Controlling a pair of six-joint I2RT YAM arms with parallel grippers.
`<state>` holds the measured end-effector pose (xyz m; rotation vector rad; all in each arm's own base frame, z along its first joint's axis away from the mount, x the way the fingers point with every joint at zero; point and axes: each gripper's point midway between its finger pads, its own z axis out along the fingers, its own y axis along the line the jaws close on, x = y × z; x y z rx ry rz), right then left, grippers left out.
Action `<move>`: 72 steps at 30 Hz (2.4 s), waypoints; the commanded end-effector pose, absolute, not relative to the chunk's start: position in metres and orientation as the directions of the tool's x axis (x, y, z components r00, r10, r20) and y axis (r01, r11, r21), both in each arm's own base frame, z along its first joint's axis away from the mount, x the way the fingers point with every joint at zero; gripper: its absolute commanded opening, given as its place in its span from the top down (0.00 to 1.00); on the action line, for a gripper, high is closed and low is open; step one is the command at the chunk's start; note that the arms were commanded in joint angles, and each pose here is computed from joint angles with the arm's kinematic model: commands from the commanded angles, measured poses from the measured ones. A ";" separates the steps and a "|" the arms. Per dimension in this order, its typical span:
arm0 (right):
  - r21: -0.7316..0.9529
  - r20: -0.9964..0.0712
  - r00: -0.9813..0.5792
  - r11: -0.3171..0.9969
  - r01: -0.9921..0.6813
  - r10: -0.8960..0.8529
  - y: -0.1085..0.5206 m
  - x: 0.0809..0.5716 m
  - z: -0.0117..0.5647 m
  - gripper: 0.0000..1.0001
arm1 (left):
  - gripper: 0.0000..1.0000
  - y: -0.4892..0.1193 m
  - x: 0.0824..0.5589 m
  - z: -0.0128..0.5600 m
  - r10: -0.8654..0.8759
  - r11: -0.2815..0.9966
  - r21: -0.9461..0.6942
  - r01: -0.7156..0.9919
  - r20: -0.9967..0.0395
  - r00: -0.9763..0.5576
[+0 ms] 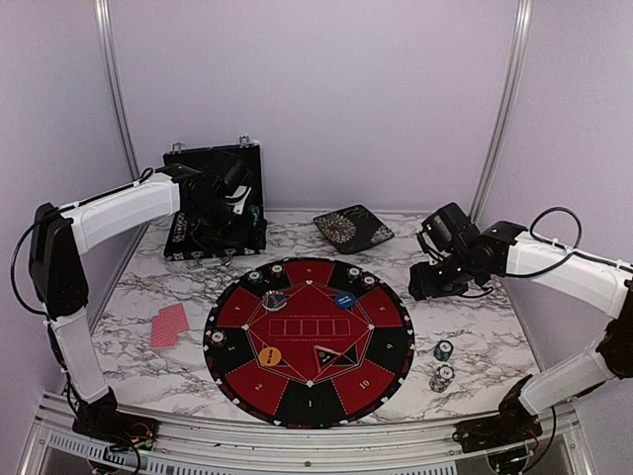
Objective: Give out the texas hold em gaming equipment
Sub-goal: Move the poker chips pile to the dealer area, then pick up the pile of poker chips from the center of the board.
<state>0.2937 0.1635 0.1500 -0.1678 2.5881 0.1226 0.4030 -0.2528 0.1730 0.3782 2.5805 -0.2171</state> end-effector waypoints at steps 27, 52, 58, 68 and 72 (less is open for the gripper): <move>0.031 -0.250 -0.962 0.994 0.103 0.108 0.100 0.220 0.050 0.28 | 0.01 -0.253 0.385 0.187 0.214 0.919 -0.145 0.366 -0.598 -0.773; 0.044 -0.182 -0.968 0.984 0.170 0.175 0.098 0.203 0.014 0.41 | 0.01 -0.250 0.380 0.191 0.213 0.916 -0.150 0.372 -0.604 -0.768; 0.045 -0.195 -0.965 0.985 0.169 0.175 0.098 0.206 0.012 0.46 | 0.01 -0.250 0.380 0.190 0.212 0.916 -0.150 0.371 -0.604 -0.768; 0.030 -0.219 -0.962 0.987 0.157 0.160 0.099 0.216 0.017 0.57 | 0.01 -0.255 0.377 0.188 0.214 0.906 -0.175 0.385 -0.595 -0.775; 0.026 -0.225 -0.962 0.988 0.152 0.154 0.099 0.218 0.018 0.61 | 0.01 -0.255 0.377 0.188 0.214 0.907 -0.173 0.384 -0.596 -0.774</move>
